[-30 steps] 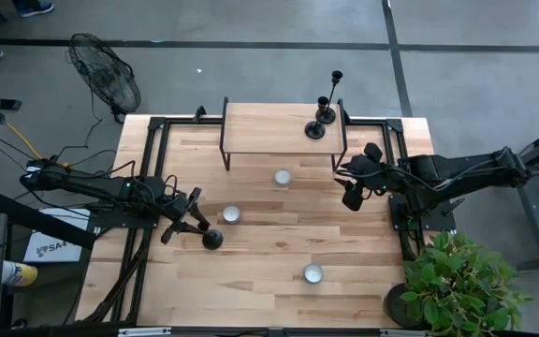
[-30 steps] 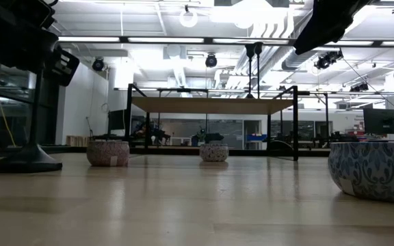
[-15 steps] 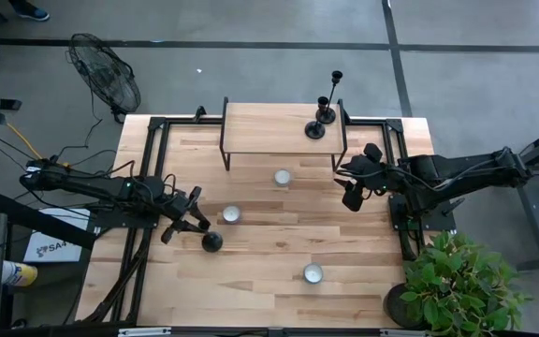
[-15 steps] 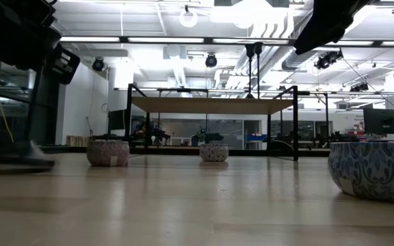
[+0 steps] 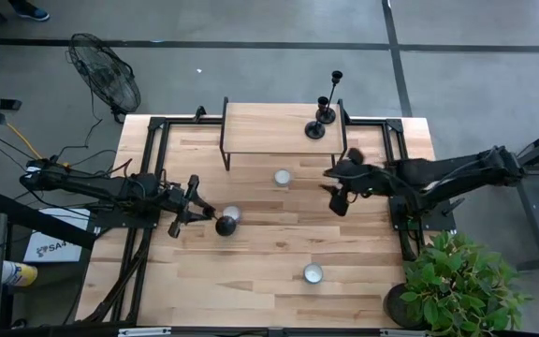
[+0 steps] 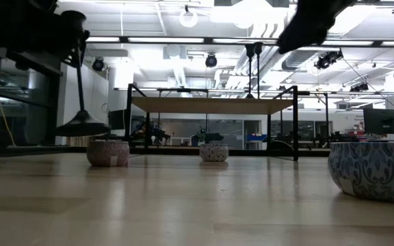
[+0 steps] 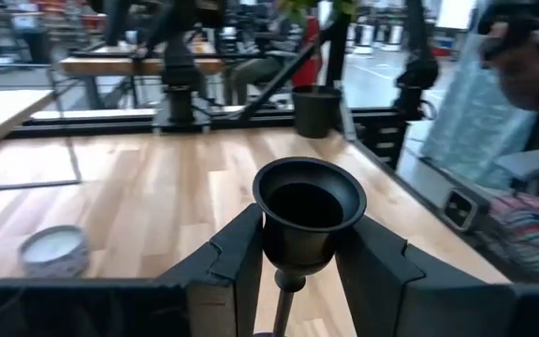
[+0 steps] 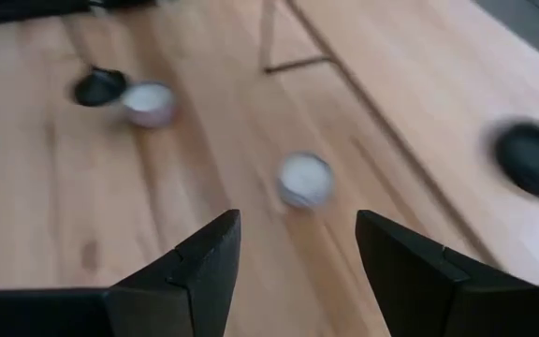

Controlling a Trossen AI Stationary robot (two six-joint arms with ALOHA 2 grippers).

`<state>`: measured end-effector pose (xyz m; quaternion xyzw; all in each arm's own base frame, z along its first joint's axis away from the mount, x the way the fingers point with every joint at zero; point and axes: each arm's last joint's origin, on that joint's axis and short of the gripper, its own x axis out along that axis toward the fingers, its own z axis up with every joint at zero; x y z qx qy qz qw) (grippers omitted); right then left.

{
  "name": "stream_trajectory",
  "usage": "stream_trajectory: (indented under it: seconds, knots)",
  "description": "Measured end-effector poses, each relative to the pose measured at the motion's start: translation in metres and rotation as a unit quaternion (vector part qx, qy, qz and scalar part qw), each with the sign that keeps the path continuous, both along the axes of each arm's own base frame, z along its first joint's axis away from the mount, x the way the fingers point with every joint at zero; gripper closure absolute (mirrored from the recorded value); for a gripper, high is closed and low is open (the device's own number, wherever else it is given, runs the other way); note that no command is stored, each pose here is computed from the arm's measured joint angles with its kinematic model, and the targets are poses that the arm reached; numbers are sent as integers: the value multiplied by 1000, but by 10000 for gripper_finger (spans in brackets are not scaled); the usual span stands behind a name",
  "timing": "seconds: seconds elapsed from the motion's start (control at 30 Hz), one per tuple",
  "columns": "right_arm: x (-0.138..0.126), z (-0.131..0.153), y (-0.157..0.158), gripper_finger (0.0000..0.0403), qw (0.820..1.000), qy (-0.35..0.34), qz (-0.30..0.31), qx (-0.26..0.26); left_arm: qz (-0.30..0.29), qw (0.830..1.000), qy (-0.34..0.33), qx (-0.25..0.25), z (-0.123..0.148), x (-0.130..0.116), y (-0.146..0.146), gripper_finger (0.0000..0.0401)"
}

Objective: Pick & Place candle stick holders
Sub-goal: Put the black candle holder on the shelf

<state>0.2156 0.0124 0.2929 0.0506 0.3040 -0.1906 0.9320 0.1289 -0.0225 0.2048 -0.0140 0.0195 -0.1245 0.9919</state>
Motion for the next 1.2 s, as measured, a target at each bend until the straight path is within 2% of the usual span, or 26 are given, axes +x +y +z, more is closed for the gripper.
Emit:
stream_trajectory:
  seconds: [0.3, 0.6, 0.73, 0.9, 1.2]
  knots:
    - [67, -21, 12, 194, 991, -81, 103, -3, 12, 999, -37, -6, 7, 0, 1, 285]
    - [113, -47, 18, 194, 977, -156, 143, -20, 46, 997, -55, -9, 11, 0, 3, 285]
    - [125, -57, 19, 194, 973, -168, 159, -10, 72, 995, -70, -12, 13, 2, 4, 285]
    - [132, -50, 20, 194, 970, -179, 165, -17, 95, 993, -73, 11, 23, 11, 4, 285]
    - [140, -29, 21, 194, 962, -205, 178, -41, 121, 990, -50, 60, 56, 52, -1, 286]
